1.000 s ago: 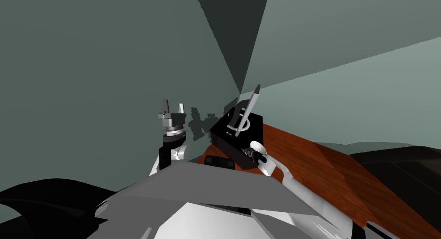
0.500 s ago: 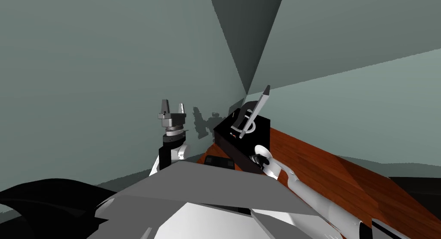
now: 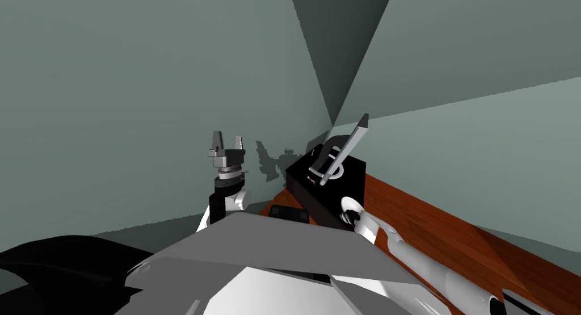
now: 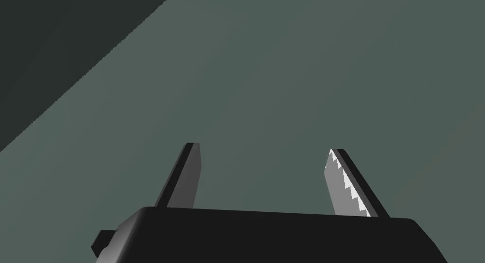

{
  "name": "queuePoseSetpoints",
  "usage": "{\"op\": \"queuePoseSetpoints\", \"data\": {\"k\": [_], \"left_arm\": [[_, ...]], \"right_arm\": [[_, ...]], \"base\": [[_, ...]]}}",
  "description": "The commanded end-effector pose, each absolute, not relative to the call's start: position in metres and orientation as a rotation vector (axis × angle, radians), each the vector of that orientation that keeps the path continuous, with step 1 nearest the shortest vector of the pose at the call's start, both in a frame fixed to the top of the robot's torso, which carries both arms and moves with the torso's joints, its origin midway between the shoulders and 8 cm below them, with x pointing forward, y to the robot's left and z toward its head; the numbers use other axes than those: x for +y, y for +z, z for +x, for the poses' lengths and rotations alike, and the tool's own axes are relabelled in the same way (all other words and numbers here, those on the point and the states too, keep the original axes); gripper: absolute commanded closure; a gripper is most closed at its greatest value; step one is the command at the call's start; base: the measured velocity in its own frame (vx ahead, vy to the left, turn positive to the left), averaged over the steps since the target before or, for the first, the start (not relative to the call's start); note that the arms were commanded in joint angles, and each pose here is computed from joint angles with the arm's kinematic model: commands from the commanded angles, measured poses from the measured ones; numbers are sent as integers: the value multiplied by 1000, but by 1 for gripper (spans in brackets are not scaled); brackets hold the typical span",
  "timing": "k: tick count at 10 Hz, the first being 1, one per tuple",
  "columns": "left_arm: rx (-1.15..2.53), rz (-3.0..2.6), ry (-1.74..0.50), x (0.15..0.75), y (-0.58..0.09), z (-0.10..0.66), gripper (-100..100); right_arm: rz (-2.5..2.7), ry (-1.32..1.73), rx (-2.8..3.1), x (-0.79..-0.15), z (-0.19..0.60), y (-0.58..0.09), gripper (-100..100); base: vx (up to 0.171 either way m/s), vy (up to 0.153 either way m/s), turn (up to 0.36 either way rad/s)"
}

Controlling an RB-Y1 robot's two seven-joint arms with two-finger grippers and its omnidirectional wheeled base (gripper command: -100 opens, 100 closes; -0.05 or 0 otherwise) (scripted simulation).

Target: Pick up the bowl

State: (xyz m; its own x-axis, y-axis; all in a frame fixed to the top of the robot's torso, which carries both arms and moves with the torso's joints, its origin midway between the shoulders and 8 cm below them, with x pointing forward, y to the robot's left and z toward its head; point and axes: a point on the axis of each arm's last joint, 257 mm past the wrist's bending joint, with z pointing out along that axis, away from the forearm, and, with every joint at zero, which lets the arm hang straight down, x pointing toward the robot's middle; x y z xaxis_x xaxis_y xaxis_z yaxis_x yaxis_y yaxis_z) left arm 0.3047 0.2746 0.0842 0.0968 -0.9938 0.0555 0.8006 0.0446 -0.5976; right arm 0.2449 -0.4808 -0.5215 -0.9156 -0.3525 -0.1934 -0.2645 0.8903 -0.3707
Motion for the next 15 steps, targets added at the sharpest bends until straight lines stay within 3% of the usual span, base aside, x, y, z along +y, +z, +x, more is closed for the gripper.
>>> {"op": "queuePoseSetpoints", "data": {"k": [1,2,3,4,8,9,13,14,15], "left_arm": [[429,-560,-1436,275,84,305,0],[429,-560,-1436,275,84,305,0],[429,-560,-1436,275,84,305,0],[429,-560,-1436,275,84,305,0],[429,-560,-1436,275,84,305,0],[429,-560,-1436,275,84,305,0],[429,-560,-1436,275,84,305,0],[429,-560,-1436,275,84,305,0],[429,-560,-1436,275,84,305,0]], "right_arm": [[-481,-549,2836,-498,229,-525,-100],[-475,-529,2823,-491,235,-523,-100],[-476,-534,2826,-492,234,-523,0],[-464,-535,2828,-492,230,-530,-100],[-445,-538,2834,-491,224,-540,-100],[-444,-537,2834,-491,224,-541,100],[-447,-550,2830,-496,226,-539,100],[-448,-550,2830,-496,225,-539,0],[-455,-536,2830,-492,228,-534,100]], "base": [[7,9,106],[-1,1,16],[0,0,0],[-9,-12,38],[-16,-19,54],[0,0,0],[0,0,0],[0,0,0],[23,13,-64]]}}
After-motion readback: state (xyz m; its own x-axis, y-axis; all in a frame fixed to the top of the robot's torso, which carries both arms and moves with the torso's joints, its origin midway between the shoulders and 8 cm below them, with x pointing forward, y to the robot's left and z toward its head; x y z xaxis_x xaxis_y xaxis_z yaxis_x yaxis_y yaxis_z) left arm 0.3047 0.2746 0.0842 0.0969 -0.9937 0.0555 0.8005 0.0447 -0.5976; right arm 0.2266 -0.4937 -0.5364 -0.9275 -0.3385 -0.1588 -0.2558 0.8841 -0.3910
